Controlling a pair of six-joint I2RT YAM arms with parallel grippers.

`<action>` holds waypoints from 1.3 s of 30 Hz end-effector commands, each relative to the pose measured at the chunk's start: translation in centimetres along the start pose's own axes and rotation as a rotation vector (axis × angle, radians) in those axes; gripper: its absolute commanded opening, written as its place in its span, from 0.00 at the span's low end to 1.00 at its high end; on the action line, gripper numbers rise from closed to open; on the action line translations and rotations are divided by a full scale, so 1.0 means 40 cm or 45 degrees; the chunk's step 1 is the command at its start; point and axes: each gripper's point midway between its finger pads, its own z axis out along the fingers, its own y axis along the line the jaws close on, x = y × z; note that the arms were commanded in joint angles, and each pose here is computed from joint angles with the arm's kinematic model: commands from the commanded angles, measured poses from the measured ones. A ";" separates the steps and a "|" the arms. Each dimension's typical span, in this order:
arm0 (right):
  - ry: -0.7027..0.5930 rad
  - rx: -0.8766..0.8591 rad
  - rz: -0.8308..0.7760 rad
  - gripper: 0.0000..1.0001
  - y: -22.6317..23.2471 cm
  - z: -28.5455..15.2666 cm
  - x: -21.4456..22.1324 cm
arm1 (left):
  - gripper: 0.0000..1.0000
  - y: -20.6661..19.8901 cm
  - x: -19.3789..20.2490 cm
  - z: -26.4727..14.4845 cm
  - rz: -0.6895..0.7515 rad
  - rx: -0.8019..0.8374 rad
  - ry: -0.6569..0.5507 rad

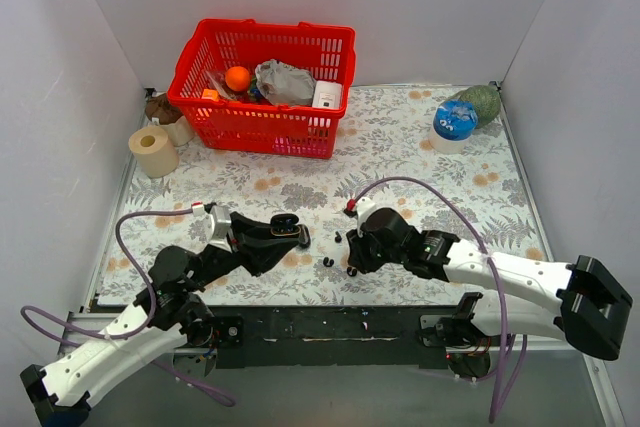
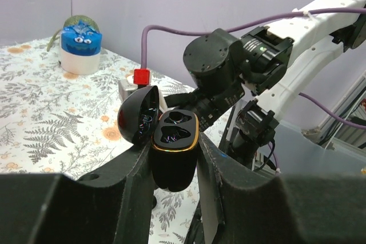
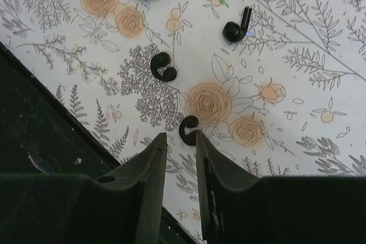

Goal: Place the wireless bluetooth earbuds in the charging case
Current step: Pick up the earbud from the center of the board.

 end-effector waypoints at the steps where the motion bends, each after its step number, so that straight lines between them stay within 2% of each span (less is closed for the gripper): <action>1: -0.141 0.017 -0.004 0.35 0.022 0.022 -0.118 | 0.00 0.014 -0.009 -0.012 -0.015 -0.053 -0.032; 3: -0.092 0.111 -0.011 0.35 -0.007 0.058 -0.116 | 0.00 0.013 -0.012 -0.016 -0.027 -0.056 -0.039; 8: -0.094 0.193 0.083 0.47 -0.055 0.110 -0.153 | 0.00 0.015 -0.015 -0.018 -0.033 -0.065 -0.041; 12: -0.079 0.218 0.105 0.48 -0.073 0.129 -0.147 | 0.00 0.014 -0.016 -0.017 -0.034 -0.064 -0.039; 19: -0.024 0.232 0.111 0.54 -0.084 0.160 -0.119 | 0.00 0.015 -0.009 -0.015 -0.032 -0.063 -0.028; 39: 0.042 0.386 0.129 0.54 -0.181 0.206 -0.089 | 0.00 0.020 -0.003 -0.018 -0.029 -0.073 -0.022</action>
